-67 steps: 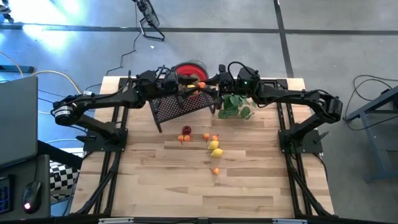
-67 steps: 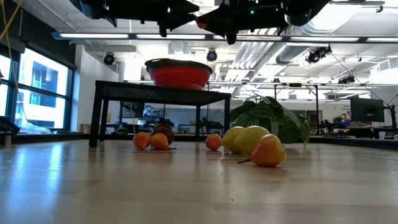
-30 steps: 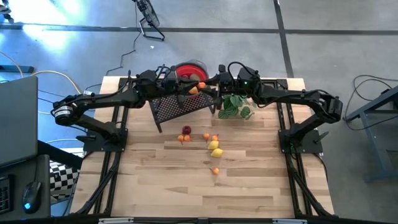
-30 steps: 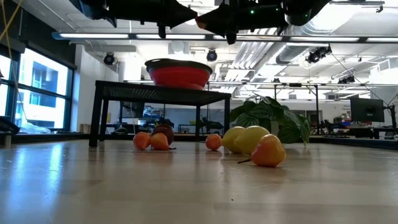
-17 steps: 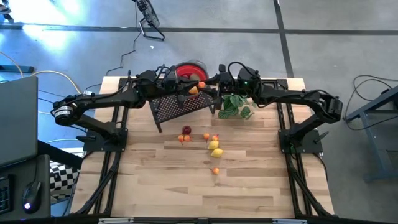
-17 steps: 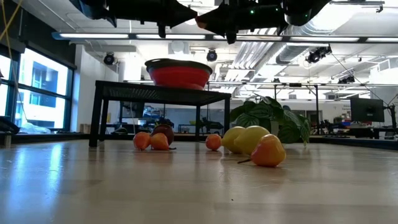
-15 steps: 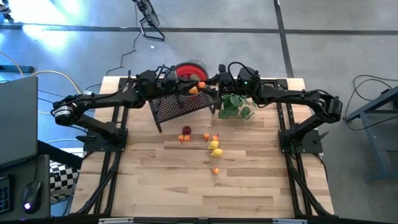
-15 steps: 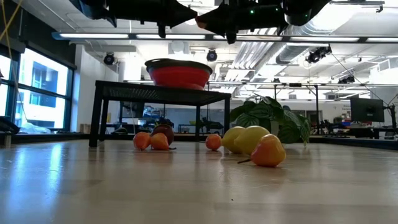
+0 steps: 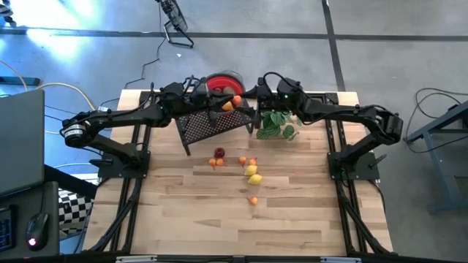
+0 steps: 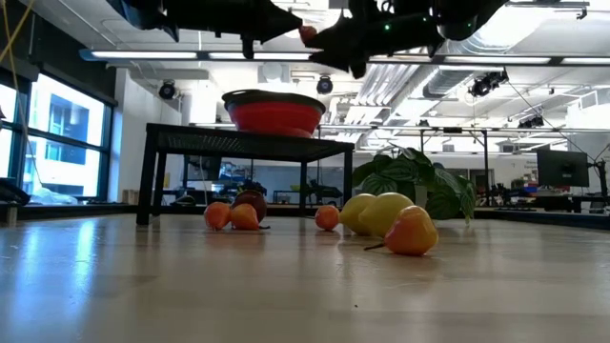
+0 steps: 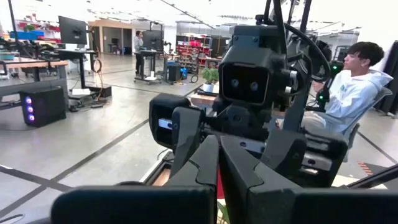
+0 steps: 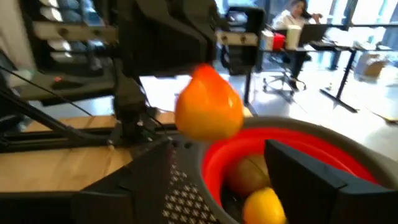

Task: Pick & Place Fruit
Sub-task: Put the orange pear into the red basket on the shelf

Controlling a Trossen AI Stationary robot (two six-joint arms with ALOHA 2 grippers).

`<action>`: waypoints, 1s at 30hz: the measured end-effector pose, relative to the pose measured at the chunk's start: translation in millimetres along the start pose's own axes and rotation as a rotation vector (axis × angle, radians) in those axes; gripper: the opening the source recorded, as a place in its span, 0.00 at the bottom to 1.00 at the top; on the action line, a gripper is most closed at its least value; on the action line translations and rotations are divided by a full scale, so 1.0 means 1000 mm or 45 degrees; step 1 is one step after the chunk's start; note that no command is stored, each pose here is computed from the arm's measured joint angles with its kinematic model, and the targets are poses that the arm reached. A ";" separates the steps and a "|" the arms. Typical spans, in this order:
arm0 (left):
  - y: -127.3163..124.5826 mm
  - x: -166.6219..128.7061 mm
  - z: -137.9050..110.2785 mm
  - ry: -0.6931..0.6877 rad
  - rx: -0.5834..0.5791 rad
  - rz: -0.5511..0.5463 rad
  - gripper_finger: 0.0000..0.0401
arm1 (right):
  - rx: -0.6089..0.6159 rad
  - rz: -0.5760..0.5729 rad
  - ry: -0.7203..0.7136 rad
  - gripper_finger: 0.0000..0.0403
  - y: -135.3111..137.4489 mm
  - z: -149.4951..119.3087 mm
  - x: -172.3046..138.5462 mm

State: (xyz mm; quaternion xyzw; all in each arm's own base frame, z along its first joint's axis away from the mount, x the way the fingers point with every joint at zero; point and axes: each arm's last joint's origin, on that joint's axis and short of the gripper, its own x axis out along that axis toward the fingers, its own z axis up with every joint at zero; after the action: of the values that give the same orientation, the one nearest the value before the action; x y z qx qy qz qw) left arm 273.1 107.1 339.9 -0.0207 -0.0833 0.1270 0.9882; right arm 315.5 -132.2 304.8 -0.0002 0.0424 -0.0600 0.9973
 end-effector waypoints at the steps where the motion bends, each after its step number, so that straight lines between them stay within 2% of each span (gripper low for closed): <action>1: 0.000 0.000 0.000 0.000 0.000 0.003 0.00 | -0.002 -0.022 0.017 0.64 0.000 -0.001 0.000; 7: 0.002 0.000 0.000 -0.006 0.000 0.072 0.00 | -0.069 -0.182 0.117 0.70 -0.003 -0.001 -0.009; 12: 0.004 -0.001 -0.003 0.030 -0.008 0.183 0.00 | -0.066 -0.206 0.178 0.70 -0.004 0.003 -0.021; 16: 0.014 0.000 -0.002 0.174 -0.049 0.285 0.00 | -0.052 -0.244 0.184 0.70 -0.009 0.010 -0.032; 23: 0.032 -0.002 0.023 0.374 -0.077 0.493 0.00 | -0.054 -0.327 0.163 0.66 -0.015 0.017 -0.043; 30: 0.041 -0.010 0.032 0.558 -0.201 0.615 0.00 | -0.043 -0.340 0.162 0.64 -0.018 0.017 -0.044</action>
State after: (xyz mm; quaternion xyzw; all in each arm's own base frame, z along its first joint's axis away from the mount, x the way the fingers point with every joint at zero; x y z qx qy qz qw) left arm 247.6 145.0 367.3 -0.1432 0.1287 0.3431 0.9193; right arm 271.1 -144.8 325.7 -0.0189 0.1060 -0.1914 0.9756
